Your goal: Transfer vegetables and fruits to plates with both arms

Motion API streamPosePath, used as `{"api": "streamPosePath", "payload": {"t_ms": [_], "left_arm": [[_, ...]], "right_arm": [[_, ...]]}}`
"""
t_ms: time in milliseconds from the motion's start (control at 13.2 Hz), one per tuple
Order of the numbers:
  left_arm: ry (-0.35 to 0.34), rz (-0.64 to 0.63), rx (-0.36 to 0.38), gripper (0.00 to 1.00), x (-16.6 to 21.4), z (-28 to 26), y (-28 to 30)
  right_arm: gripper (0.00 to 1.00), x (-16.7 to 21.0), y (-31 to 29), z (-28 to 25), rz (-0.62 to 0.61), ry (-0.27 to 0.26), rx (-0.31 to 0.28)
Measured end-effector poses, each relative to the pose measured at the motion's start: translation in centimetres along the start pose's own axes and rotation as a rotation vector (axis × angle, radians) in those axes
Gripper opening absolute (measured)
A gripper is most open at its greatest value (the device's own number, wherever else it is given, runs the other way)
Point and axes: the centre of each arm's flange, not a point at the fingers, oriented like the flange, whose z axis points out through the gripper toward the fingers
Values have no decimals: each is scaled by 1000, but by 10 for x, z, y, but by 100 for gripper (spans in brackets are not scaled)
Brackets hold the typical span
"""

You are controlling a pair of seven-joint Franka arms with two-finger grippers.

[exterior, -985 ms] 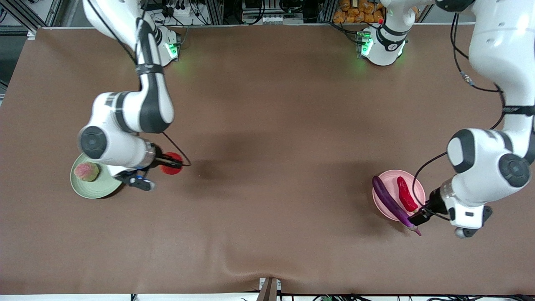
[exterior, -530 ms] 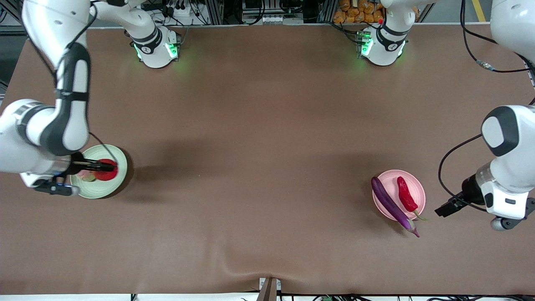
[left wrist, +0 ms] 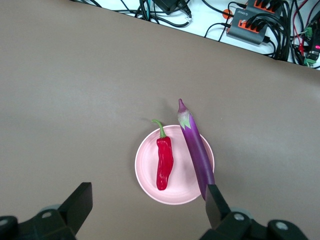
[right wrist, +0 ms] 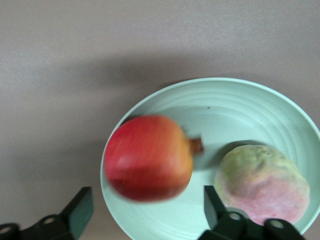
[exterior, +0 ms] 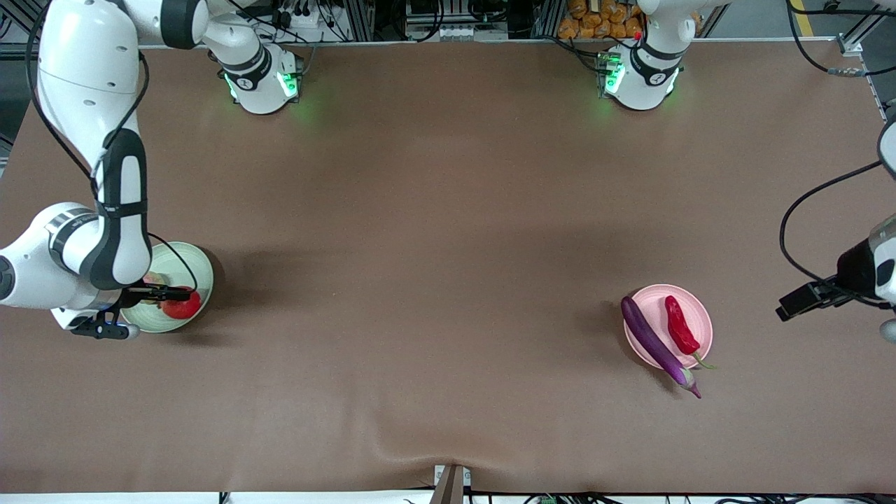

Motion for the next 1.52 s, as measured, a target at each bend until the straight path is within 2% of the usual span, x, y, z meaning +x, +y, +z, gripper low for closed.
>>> {"api": "streamPosePath", "payload": {"t_ms": [152,379,606,758,909,1136,1364,1515], "left_arm": [[-5,3,9,100,-7,-19,0],[-19,13,23,100,-22,-53,2],[-111,21,60,100,-53,-86,4],[-140,48,70,100,-76,-107,18],[-172,83,91,100,-103,-120,34],[-187,100,95,100,-137,-130,34],[-194,87,51,100,-162,-142,25],[-192,82,49,100,-169,-145,21]], "right_arm": [[100,3,-5,-15,-18,-3,18],[100,-5,-29,-53,-63,-73,96],[100,-24,-40,-92,-102,-121,138],[100,-36,-47,-108,-144,-153,171],[100,-44,-55,-123,-168,-168,159],[100,-62,-88,-168,-167,-129,99],[100,-92,-115,-232,-192,-33,20],[100,-121,-126,-279,-174,39,-18]]}}
